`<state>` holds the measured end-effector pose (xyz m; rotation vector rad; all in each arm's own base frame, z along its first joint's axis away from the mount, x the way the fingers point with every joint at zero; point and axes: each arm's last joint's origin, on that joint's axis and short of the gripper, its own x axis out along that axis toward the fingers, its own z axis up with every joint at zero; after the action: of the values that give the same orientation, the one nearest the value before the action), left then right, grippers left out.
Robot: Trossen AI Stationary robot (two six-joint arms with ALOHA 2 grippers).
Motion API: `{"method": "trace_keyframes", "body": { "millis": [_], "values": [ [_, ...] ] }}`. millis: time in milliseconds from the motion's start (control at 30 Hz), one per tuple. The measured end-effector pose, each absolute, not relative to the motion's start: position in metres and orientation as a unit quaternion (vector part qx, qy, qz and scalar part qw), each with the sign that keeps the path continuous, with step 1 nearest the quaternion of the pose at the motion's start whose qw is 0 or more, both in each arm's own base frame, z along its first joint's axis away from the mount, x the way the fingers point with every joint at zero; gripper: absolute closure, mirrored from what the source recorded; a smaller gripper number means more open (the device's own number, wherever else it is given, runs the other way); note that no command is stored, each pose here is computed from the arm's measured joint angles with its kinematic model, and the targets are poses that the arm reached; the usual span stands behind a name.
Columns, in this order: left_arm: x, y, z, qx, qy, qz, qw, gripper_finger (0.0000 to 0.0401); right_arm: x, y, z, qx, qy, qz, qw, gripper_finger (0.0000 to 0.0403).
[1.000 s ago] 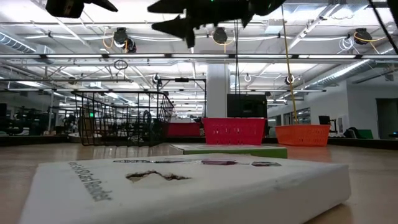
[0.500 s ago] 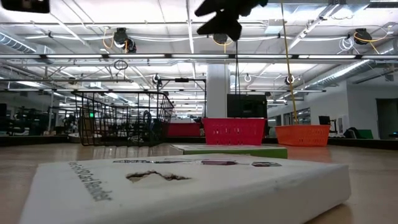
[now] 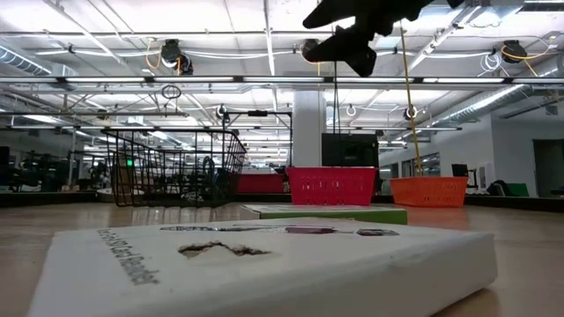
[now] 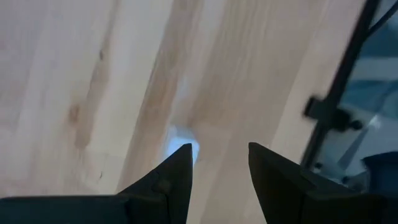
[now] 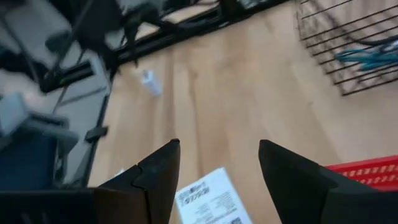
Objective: Pick and place items into bin
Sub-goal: Put the left white charger adapter into the red bin
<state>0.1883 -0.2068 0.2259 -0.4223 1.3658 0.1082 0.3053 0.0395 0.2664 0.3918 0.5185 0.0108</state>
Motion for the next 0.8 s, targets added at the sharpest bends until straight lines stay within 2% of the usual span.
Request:
{"method": "trace_keyframes", "body": {
  "millis": [167,600,800],
  "values": [
    [0.187,-0.215,0.213,-0.172,0.645,0.055,0.743,0.0240,0.300,0.043,0.271,0.191,0.238,-0.005,0.952,0.0193],
    [0.182,-0.213,0.207,-0.099,0.658,0.048,0.745,0.0240,0.301,0.043,0.270,0.204,0.237,-0.012,0.950,0.0193],
    [0.177,-0.215,0.200,-0.107,0.660,0.046,0.742,0.0240,0.301,0.042,0.270,0.201,0.234,-0.023,0.951,0.0193]
  ]
}}
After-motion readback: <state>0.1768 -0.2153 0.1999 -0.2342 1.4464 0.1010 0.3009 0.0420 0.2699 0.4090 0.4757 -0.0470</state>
